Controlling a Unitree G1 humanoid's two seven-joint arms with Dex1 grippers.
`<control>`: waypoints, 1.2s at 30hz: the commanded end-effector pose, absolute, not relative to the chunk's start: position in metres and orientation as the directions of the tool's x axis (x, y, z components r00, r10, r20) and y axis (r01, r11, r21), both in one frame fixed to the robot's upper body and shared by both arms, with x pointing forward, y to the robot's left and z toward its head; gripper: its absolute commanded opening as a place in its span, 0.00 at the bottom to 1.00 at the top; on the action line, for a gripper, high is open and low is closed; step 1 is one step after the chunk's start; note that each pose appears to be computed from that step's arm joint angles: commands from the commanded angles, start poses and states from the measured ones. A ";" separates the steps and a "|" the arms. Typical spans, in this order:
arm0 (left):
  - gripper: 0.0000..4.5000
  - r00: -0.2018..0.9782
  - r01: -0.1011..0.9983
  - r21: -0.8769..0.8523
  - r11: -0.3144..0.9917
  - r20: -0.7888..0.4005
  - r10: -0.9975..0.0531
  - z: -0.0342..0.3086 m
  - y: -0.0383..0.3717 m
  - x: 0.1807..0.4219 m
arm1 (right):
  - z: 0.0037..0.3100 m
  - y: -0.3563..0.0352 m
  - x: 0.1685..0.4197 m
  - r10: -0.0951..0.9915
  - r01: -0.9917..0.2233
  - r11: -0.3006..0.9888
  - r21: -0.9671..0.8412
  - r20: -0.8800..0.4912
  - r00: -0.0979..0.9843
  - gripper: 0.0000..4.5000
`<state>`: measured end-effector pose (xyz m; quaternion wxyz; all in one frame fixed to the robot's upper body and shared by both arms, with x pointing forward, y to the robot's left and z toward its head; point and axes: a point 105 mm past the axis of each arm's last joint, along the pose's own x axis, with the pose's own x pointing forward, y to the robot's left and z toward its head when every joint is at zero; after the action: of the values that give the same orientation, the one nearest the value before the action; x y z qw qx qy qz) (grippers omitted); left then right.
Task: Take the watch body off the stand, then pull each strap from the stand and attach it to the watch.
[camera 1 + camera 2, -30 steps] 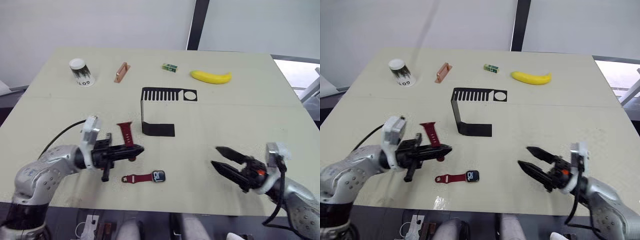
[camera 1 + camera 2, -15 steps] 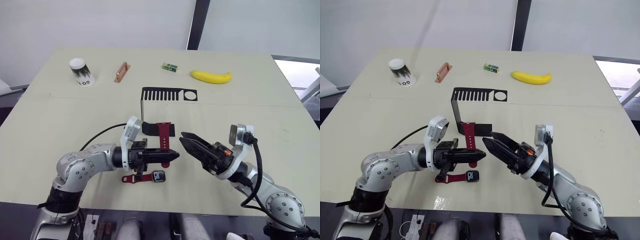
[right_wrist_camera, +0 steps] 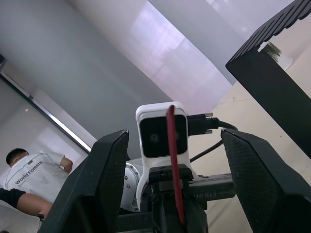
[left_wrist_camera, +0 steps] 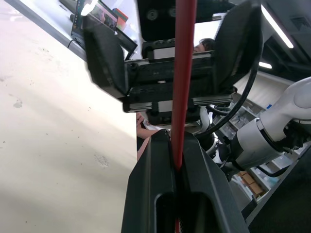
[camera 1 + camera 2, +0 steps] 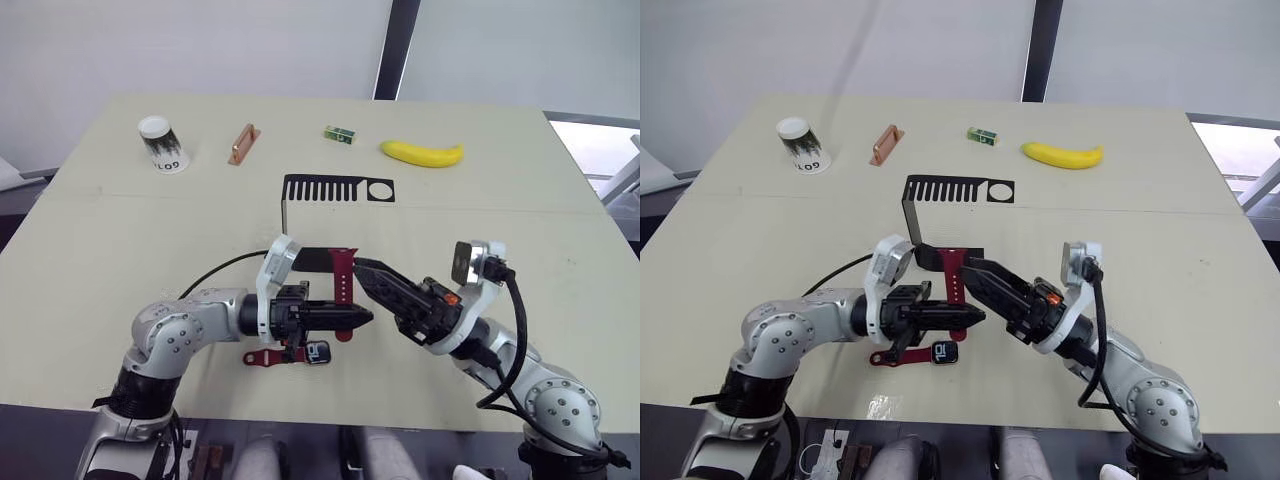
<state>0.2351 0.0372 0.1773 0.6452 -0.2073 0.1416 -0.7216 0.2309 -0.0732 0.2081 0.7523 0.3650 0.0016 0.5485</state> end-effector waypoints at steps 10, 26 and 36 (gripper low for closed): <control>0.00 -0.104 0.874 -0.457 -0.164 0.154 -0.983 0.184 0.028 0.236 | 0.221 -0.064 0.232 0.820 -0.846 0.106 0.522 0.435 0.372 0.72; 0.00 -0.082 0.845 -0.498 -0.196 0.242 -0.967 0.184 0.025 0.234 | 0.219 -0.058 0.238 0.834 -0.822 0.100 0.560 0.403 0.376 0.72; 0.00 -0.109 0.840 -0.504 -0.200 0.205 -0.973 0.180 0.024 0.230 | 0.215 -0.054 0.237 0.858 -0.819 0.098 0.566 0.370 0.358 0.72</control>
<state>0.2391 0.0297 0.1747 0.6395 -0.2571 0.1361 -0.7117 0.2423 -0.0593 0.2099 0.7489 0.3634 0.0293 0.5534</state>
